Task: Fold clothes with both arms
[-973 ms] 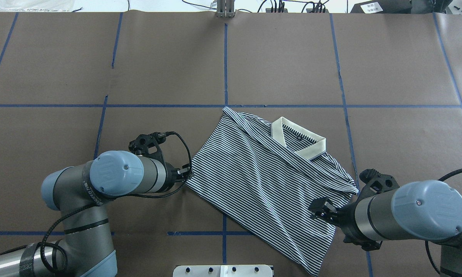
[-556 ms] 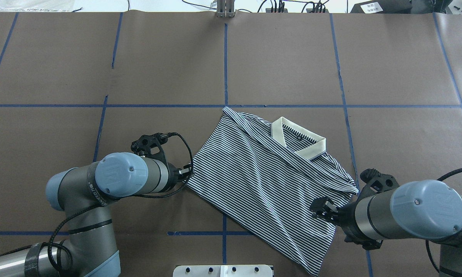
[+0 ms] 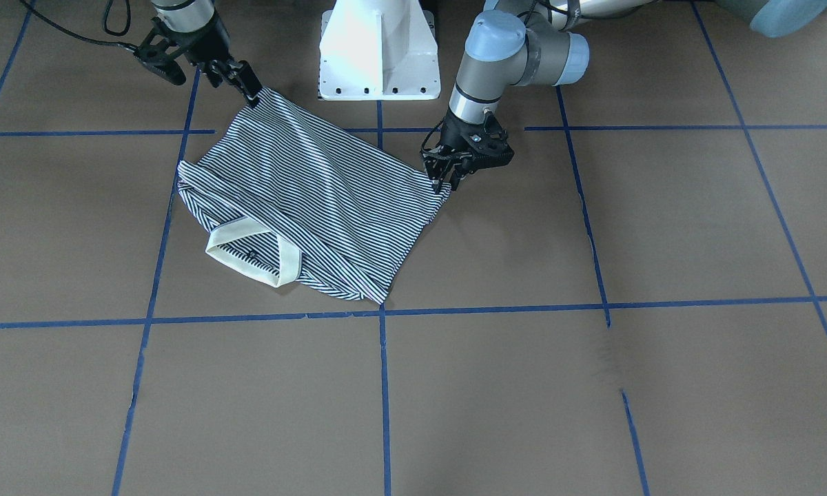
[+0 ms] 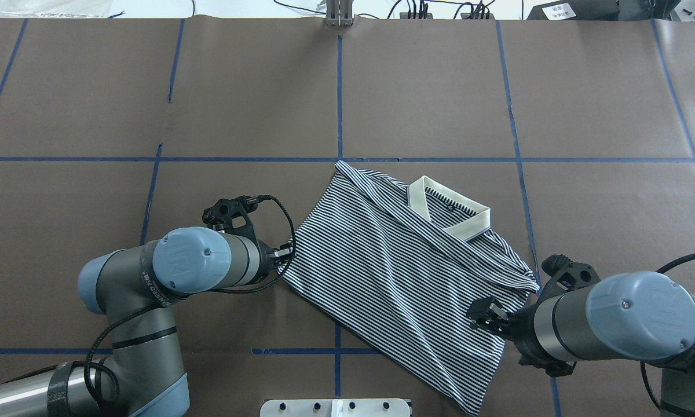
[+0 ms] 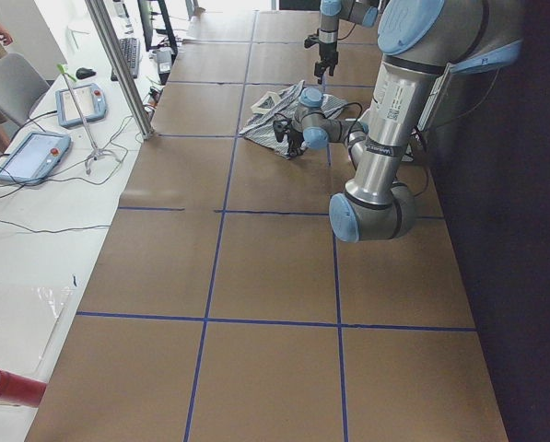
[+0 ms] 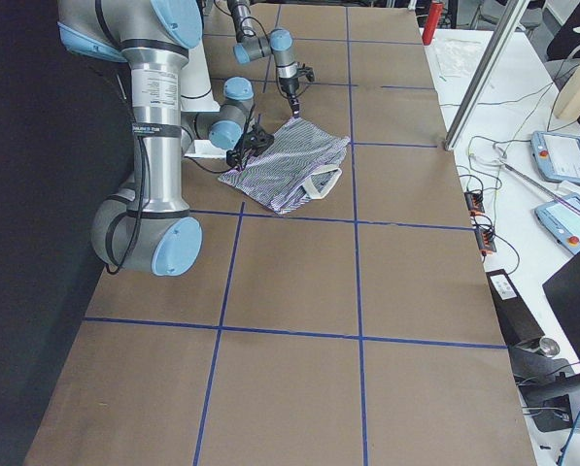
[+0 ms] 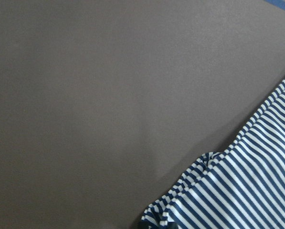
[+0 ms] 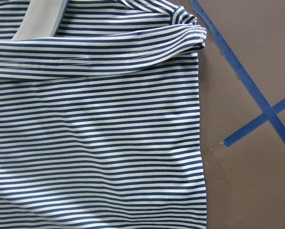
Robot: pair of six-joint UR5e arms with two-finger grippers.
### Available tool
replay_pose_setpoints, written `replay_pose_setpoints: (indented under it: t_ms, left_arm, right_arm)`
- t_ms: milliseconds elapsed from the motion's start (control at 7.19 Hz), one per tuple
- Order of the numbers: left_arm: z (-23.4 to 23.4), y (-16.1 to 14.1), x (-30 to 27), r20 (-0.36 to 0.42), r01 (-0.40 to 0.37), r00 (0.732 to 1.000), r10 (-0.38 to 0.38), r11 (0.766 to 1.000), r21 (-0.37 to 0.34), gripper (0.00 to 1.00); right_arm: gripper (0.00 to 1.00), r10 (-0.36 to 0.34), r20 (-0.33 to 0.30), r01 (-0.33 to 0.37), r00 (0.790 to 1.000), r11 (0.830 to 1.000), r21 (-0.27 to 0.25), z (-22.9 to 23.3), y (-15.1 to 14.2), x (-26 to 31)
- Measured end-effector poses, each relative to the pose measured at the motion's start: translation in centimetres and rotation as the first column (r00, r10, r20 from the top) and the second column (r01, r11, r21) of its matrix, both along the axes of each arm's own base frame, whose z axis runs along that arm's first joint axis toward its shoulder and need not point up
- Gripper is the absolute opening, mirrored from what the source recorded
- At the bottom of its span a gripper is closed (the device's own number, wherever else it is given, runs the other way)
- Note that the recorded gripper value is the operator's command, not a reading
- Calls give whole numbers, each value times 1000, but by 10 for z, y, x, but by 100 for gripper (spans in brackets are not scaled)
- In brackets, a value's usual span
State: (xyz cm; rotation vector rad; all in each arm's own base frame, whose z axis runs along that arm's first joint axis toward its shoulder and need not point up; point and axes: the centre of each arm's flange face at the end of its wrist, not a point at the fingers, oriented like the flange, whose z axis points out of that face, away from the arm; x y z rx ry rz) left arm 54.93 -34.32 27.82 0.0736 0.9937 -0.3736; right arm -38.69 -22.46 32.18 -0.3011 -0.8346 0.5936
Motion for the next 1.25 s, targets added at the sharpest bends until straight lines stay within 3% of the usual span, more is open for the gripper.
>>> replay_pose_setpoints:
  t_ms: [139,417,695,973,1112,1251]
  left_arm:
    - [2,-9,-7,15,6,1000,-6,1000,15,0]
    - [19,-64,-35,97,7,995,-18,993,116,0]
    - [36,-151,-65,118,78,988,-102,978,193,0]
    - [39,-252,-59,105,155,977,-184,959,239,0]
    - [44,-283,-54,97,173,974,-204,951,256,36]
    - [45,-300,-50,88,182,973,-212,947,266,46]
  right_arm:
    - [100,0,0,0,1000,1000,0,0,0,0]
    - [100,4,7,-4,1000,1000,2,-3,-2,0]
    - [100,16,20,-16,1000,1000,4,-9,-7,4]
    - [100,45,37,-46,998,999,9,-16,-19,9]
    - [100,63,52,-64,997,998,13,-23,-27,10]
    - [100,78,71,-80,994,997,21,-32,-36,8]
